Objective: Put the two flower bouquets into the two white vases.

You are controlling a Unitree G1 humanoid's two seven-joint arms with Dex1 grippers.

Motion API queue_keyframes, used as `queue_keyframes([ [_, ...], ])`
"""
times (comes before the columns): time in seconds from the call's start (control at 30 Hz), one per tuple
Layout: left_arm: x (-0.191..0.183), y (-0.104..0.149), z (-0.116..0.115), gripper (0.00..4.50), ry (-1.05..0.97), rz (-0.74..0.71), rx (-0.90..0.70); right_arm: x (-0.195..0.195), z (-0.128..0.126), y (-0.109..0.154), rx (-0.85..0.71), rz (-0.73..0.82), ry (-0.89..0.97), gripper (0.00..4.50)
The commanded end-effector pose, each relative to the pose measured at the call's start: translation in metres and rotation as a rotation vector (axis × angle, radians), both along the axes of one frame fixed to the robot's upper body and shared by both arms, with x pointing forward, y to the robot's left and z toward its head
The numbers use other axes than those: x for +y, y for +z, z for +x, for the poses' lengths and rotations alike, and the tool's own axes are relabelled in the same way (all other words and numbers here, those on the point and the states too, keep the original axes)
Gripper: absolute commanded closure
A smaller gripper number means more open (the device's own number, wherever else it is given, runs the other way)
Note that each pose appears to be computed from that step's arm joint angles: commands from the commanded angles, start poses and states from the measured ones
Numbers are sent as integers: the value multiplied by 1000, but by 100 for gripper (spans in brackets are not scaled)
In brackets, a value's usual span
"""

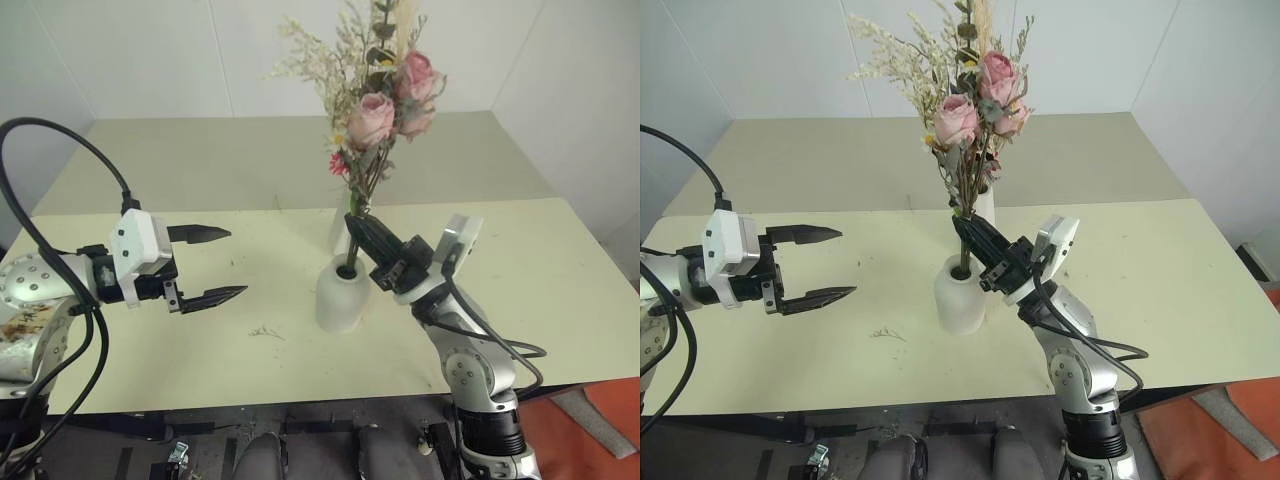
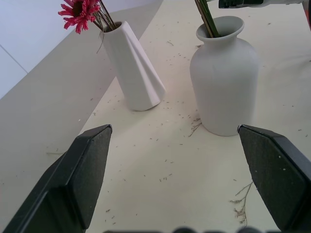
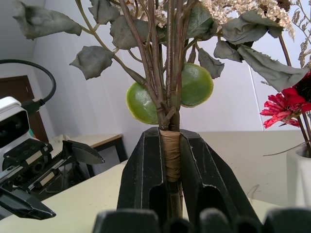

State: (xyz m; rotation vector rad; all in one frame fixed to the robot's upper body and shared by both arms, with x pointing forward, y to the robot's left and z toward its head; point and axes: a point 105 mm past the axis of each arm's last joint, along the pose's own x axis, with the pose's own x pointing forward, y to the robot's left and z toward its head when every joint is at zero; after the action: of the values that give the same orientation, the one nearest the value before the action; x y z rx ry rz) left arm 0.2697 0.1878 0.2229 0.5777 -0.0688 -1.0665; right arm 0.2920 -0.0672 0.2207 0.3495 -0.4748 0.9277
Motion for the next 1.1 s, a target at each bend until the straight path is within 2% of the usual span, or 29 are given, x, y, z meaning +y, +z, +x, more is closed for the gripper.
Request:
queue_keyframes([
  [0.03, -3, 12, -3, 0, -21, -3, -41, -3, -11, 14, -64, 46, 27, 354],
  [0.13, -3, 12, -2, 0, -23, -3, -41, -2, -17, 14, -56, 47, 76, 265],
  [0.37, -3, 11, -1, 0, -24, -3, -42, -7, -28, 4, -31, 21, 102, 25],
  [0.4, -3, 11, 0, 0, -24, -3, -42, -8, -30, 3, -29, 19, 105, 4],
  [0.63, -3, 12, 2, 0, -32, -2, -43, -12, -40, -7, -26, -46, 150, 4],
  [0.87, -2, 12, 4, 0, -31, 1, -44, -23, -37, -11, -26, -77, 83, 4],
  [0.97, -1, 13, 3, 0, -29, 2, -45, -36, -39, -20, -8, -138, 43, 4],
  [1.1, 2, 13, -1, 0, -27, 9, -35, -86, -40, -24, 49, -233, -28, 4],
])
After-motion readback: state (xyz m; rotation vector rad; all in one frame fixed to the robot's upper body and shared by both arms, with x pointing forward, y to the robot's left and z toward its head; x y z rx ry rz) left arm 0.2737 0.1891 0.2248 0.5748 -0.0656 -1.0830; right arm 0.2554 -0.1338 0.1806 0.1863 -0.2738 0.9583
